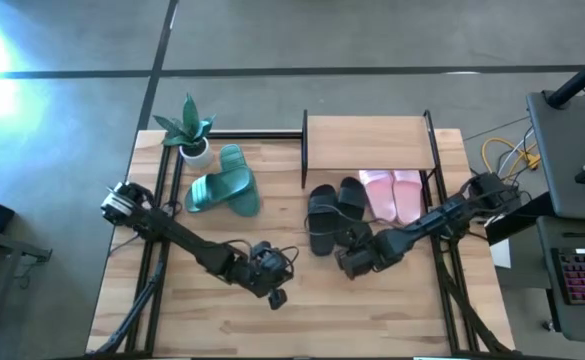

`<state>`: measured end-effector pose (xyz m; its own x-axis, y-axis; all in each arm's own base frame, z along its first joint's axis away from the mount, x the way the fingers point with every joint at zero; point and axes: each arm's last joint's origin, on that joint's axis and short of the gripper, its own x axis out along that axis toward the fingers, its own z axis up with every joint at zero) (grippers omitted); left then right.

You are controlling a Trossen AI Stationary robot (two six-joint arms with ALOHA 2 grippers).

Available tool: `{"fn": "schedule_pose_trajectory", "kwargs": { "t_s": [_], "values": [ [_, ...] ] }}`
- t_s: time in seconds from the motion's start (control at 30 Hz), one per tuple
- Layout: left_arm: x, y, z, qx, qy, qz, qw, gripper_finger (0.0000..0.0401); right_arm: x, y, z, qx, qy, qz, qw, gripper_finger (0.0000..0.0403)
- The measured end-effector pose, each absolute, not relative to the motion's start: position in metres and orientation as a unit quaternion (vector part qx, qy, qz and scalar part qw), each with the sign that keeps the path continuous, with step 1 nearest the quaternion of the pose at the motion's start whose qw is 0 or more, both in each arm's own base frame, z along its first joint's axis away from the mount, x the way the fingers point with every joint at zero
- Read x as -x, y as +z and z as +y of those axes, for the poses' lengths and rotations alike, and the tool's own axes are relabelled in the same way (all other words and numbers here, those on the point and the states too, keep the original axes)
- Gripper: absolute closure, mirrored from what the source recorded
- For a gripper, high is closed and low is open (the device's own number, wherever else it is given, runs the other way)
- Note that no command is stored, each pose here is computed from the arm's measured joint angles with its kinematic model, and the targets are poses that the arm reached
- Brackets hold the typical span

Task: Pick and place slides into the shelf
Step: Adjust the black slides under the shelf

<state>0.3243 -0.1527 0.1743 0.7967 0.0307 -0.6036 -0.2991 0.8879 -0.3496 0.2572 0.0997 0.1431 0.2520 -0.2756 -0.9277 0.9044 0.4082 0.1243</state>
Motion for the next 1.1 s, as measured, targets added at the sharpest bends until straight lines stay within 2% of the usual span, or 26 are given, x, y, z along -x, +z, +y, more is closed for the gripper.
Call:
{"fn": "schedule_pose_trajectory", "kwargs": {
  "t_s": [0.13,0.3,0.57,0.87,0.97,1.1],
  "values": [
    [-0.34,0.154,-0.15,0.227,0.092,0.287,0.926,0.04,-0.255,0.159,0.105,-0.359,-0.404,0.441,0.717,0.039],
    [-0.367,0.134,-0.144,0.172,0.061,0.245,0.952,0.04,-0.244,0.186,0.118,-0.366,-0.413,0.418,0.722,0.039],
    [-0.408,0.112,-0.1,0.169,0.123,0.251,0.945,0.04,-0.222,0.215,0.138,-0.375,-0.418,0.415,0.715,0.039],
    [-0.425,0.111,-0.043,0.161,0.188,0.247,0.937,0.04,-0.213,0.208,0.15,-0.406,-0.426,0.402,0.702,0.039],
    [-0.42,0.119,-0.04,0.147,0.207,0.261,0.931,0.04,-0.215,0.202,0.152,-0.422,-0.413,0.396,0.704,0.039],
    [-0.413,0.138,-0.049,0.145,0.191,0.268,0.933,0.04,-0.224,0.184,0.15,-0.43,-0.397,0.391,0.71,0.039]
  ]
}}
